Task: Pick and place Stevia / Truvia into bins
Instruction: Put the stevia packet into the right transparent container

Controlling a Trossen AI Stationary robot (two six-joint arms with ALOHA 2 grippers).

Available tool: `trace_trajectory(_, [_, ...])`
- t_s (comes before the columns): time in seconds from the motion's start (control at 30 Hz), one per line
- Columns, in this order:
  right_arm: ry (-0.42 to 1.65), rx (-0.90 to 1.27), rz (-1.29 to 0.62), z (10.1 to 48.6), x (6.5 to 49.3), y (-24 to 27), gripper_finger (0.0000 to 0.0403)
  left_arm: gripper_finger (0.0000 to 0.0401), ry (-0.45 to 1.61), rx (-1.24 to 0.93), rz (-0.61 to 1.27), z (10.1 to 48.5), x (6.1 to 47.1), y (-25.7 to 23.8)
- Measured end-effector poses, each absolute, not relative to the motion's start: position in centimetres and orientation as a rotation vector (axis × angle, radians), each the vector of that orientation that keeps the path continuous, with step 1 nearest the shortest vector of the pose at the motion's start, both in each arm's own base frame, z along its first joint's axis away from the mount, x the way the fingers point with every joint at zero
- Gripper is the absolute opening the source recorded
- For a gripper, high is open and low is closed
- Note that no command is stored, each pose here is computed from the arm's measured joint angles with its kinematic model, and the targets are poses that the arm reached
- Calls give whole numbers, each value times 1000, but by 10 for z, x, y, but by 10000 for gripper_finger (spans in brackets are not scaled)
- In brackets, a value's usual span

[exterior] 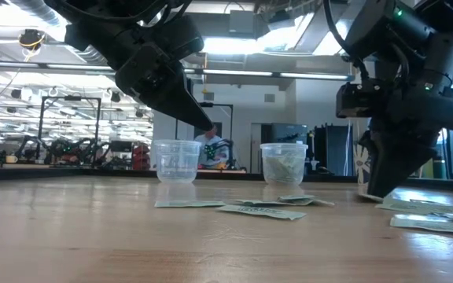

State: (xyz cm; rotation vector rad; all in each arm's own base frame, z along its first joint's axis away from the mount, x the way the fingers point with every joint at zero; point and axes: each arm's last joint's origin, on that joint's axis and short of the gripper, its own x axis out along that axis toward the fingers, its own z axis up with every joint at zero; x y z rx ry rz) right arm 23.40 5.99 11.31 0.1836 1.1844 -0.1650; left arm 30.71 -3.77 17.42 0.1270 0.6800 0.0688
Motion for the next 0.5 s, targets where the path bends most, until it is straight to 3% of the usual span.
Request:
trace_trajectory(0.2, [1178,168,-152,113,235,60,5,88,680,127,69,174,307,-38])
trace_trajectory(0.5, [1167,154,-148,121,243,62,2,88,680,127,69,174,307,-38])
